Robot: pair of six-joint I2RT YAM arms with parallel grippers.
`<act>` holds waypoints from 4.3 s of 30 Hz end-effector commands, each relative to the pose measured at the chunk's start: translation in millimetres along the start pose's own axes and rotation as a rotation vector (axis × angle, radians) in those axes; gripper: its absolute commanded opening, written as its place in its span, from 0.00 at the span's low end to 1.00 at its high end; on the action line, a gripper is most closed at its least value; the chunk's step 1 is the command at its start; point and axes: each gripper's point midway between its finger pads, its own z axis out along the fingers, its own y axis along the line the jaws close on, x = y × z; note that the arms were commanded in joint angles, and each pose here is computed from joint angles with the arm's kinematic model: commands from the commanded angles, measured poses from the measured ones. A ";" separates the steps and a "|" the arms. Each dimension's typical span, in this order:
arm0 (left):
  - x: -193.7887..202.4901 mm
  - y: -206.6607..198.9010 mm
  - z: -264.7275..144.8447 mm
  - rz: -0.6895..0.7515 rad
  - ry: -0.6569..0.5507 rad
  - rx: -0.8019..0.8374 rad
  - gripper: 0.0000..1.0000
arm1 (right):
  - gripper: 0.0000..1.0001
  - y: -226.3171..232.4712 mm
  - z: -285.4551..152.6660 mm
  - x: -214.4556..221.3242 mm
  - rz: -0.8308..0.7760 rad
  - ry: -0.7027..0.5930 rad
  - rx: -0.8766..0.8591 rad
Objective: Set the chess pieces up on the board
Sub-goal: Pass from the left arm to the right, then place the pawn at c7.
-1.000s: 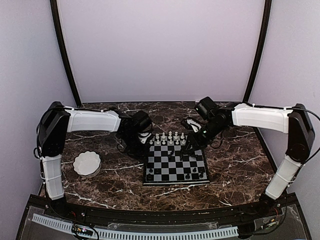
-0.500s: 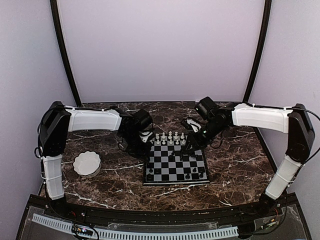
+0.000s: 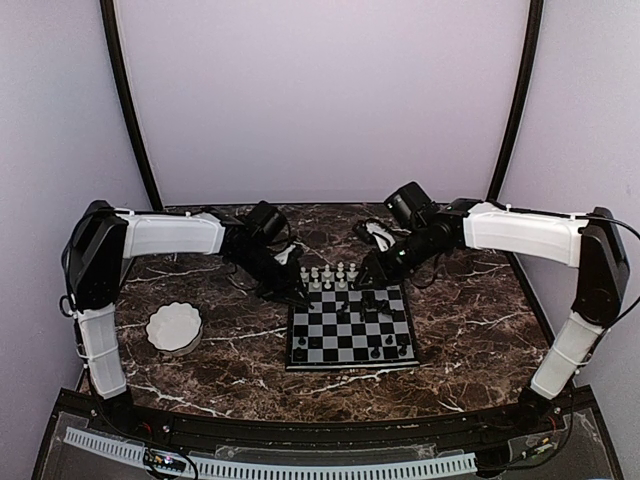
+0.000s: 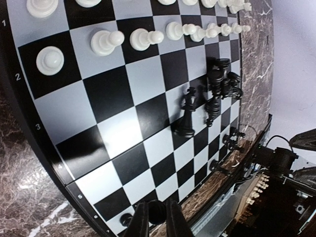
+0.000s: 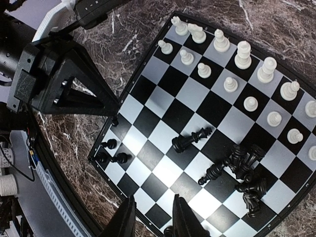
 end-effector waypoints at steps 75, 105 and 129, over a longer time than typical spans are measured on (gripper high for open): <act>-39.8 -62.0 -68.6 -0.009 -0.180 0.406 0.86 | 0.00 13.5 29.7 -15.4 -0.014 -0.053 -0.015; -78.0 55.7 -194.7 -0.026 -0.669 -0.378 0.71 | 0.00 -25.3 14.3 102.2 -0.303 0.297 0.427; -75.1 54.6 -179.9 -0.041 -0.617 -0.345 0.67 | 0.02 -31.4 40.9 110.7 -0.297 0.349 0.405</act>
